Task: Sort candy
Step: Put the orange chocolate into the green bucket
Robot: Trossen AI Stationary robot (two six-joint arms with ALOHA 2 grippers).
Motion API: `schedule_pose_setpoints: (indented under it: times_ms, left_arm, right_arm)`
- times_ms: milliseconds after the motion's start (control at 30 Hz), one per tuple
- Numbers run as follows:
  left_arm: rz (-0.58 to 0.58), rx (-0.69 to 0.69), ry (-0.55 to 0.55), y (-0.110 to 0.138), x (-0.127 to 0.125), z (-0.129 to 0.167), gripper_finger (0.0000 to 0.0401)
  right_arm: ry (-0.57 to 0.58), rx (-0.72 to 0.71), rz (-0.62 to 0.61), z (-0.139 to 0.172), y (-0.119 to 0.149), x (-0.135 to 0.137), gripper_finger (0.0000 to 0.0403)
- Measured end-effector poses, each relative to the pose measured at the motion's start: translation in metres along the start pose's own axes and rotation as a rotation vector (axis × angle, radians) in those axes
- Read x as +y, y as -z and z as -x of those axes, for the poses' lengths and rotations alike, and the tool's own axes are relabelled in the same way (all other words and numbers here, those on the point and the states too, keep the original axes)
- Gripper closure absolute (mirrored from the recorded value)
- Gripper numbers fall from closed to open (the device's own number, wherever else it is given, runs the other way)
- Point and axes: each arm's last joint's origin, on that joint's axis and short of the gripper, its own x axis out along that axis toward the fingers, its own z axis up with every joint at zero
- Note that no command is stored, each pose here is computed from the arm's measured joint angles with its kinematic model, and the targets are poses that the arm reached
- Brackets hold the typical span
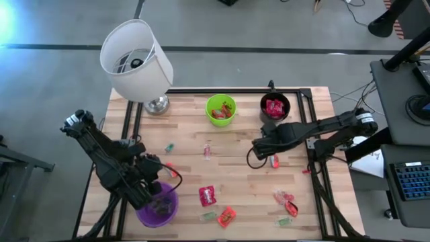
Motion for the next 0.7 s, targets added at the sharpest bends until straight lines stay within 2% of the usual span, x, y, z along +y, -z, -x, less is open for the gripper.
schedule_pose_setpoints:
  times_ms: [333, 700]
  left_arm:
    - [0.004, -0.001, 0.001, 0.000, 0.001, 0.000, 0.0284]
    - [0.021, -0.096, -0.040, -0.004, 0.002, -0.001, 0.0284]
  right_arm:
    - [-0.092, 0.084, -0.049, -0.017, 0.006, 0.008, 0.0244]
    - [-0.002, 0.130, -0.244, -0.040, 0.017, -0.001, 0.0231]
